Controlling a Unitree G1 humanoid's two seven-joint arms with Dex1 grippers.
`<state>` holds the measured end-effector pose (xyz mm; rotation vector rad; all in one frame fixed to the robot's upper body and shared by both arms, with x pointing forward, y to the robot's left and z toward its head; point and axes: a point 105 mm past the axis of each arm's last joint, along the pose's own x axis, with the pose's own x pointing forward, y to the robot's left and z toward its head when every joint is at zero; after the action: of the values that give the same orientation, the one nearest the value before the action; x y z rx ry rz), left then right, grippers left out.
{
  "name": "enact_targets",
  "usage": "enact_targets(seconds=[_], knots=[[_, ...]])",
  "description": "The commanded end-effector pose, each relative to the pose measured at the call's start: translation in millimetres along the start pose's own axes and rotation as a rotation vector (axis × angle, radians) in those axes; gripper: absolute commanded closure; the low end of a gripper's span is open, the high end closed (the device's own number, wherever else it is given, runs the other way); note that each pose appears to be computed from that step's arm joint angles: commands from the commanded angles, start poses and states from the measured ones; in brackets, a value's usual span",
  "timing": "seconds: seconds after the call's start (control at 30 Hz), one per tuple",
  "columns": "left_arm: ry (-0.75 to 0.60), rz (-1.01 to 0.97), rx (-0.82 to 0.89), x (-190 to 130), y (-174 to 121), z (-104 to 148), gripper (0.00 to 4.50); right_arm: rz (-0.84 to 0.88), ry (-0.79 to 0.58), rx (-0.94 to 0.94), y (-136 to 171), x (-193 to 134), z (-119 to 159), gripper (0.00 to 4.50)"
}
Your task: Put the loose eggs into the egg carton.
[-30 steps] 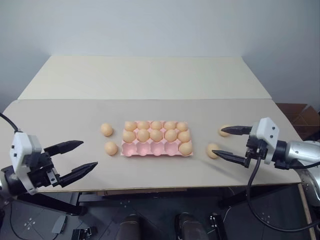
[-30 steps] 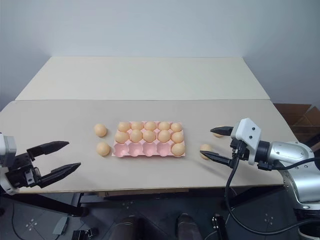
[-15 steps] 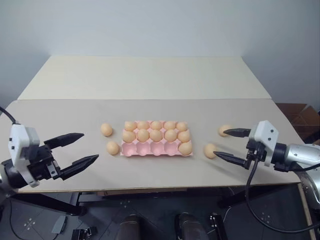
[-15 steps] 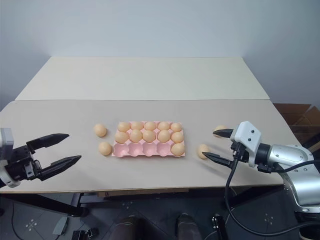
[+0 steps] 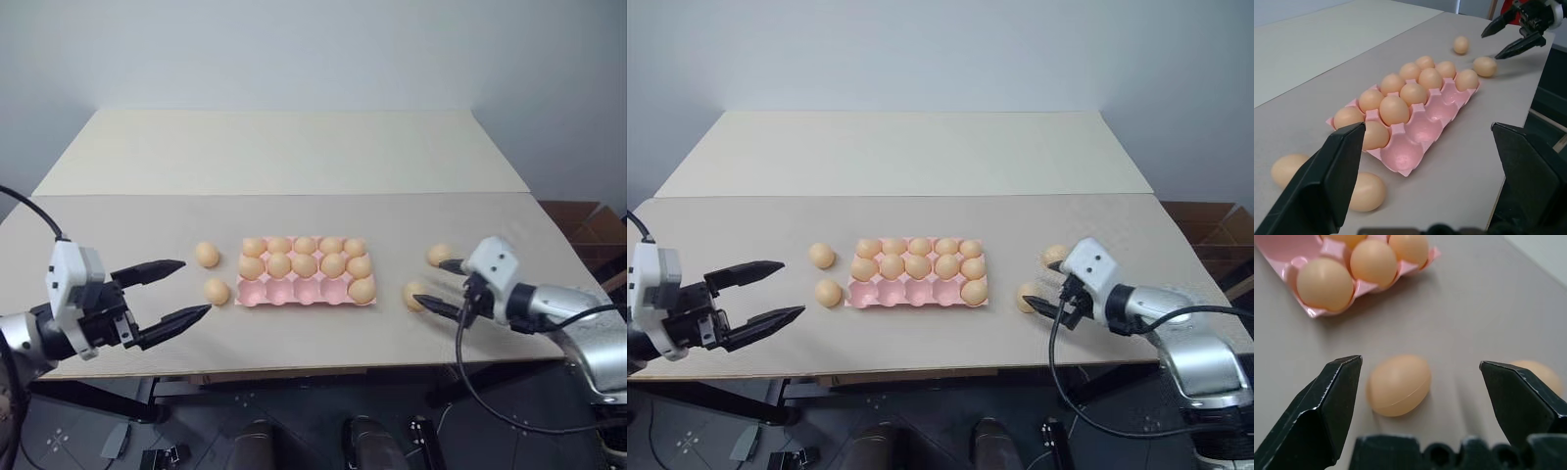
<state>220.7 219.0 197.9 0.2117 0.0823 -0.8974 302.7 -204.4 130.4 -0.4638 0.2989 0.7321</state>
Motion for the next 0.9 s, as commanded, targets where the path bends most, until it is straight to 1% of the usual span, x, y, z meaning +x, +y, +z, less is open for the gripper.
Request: enact_targets(seconds=[0.03,0.2,0.23,0.3,0.47,0.5,0.6,0.7,0.8,0.9], knots=[[-0.011,-0.009,0.04,0,0,6,0.02,-0.025,0.005,0.025,-2,6,2,0.0],[-0.006,-0.01,0.044,0,0,6,0.02,-0.066,0.068,0.106,-6,22,-16,0.0],[-0.005,-0.01,0.045,0,0,6,0.0,-0.07,0.068,0.116,-6,24,-18,0.18],[-0.004,-0.009,0.047,1,0,6,0.0,-0.074,0.068,0.123,-7,26,-20,0.59],[-0.001,-0.007,0.049,0,-1,6,0.0,-0.09,0.034,0.121,-8,24,-12,2.36],[0.0,-0.007,0.05,0,-1,6,0.0,-0.097,0.019,0.102,-7,23,-6,2.63],[0.002,-0.007,0.05,0,-2,5,0.0,-0.099,-0.036,0.044,-3,20,17,2.63],[0.005,-0.01,0.049,0,-2,5,0.0,-0.051,-0.117,-0.004,9,19,46,2.63],[0.007,-0.016,0.05,0,-2,5,0.0,0.054,-0.188,-0.054,37,27,72,2.63],[0.004,-0.022,0.049,3,-2,4,0.0,0.127,-0.214,-0.051,59,43,81,2.63]])
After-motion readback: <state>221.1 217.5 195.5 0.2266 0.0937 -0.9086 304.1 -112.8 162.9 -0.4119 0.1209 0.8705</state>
